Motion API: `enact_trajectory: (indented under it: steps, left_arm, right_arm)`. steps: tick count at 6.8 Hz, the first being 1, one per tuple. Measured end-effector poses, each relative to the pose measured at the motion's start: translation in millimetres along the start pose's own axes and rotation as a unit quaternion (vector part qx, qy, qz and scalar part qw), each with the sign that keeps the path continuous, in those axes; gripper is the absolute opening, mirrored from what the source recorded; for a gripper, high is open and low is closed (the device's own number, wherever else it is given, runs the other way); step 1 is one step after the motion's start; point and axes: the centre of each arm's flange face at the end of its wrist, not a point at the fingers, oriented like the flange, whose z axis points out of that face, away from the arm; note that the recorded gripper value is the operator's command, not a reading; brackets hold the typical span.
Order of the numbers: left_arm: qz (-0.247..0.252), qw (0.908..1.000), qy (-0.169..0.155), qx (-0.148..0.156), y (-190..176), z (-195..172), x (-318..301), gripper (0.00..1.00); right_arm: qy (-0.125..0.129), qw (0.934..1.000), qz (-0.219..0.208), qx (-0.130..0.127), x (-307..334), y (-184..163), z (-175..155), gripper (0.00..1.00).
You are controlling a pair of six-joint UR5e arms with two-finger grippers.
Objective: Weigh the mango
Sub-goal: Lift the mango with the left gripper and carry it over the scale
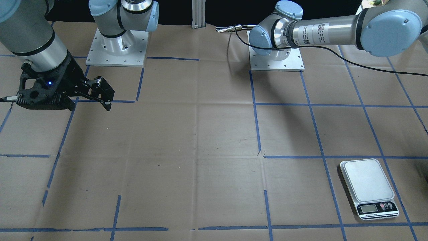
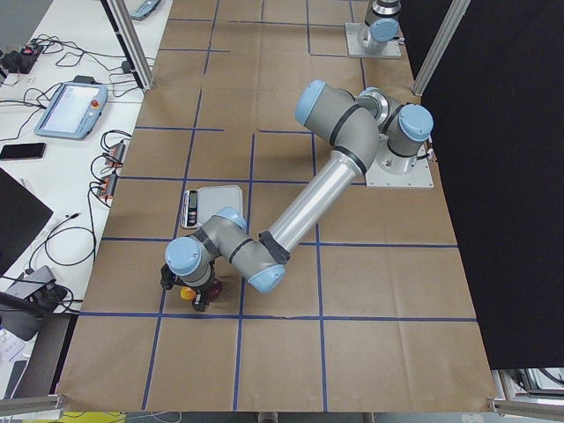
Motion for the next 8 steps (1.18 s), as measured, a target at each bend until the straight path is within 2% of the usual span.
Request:
enact_trajectory:
  steps: [2, 3, 4, 6, 8]
  left_arm:
    - [-0.001, 1.0, 0.0, -0.002, -1, 7, -1, 0.57]
    - [-0.001, 1.0, -0.002, -0.003, -1, 7, -2, 0.44]
    - [-0.001, 1.0, -0.004, -0.003, -1, 6, -2, 0.4]
    - [-0.001, 0.9999, -0.012, 0.002, -3, -9, -1, 0.4]
    - [0.005, 0.9996, -0.026, 0.01, -4, -58, 14, 0.4]
  right_arm:
    - [0.0, 1.0, 0.0, 0.0, 0, 0, 0, 1.0]
    - [0.0, 1.0, 0.0, 0.0, 0, 0, 0, 1.0]
    - [0.0, 1.0, 0.0, 0.0, 0, 0, 0, 1.0]
    - [0.0, 1.0, 0.0, 0.0, 0, 0, 0, 1.0]
    - [0.0, 1.0, 0.0, 0.0, 0, 0, 0, 1.0]
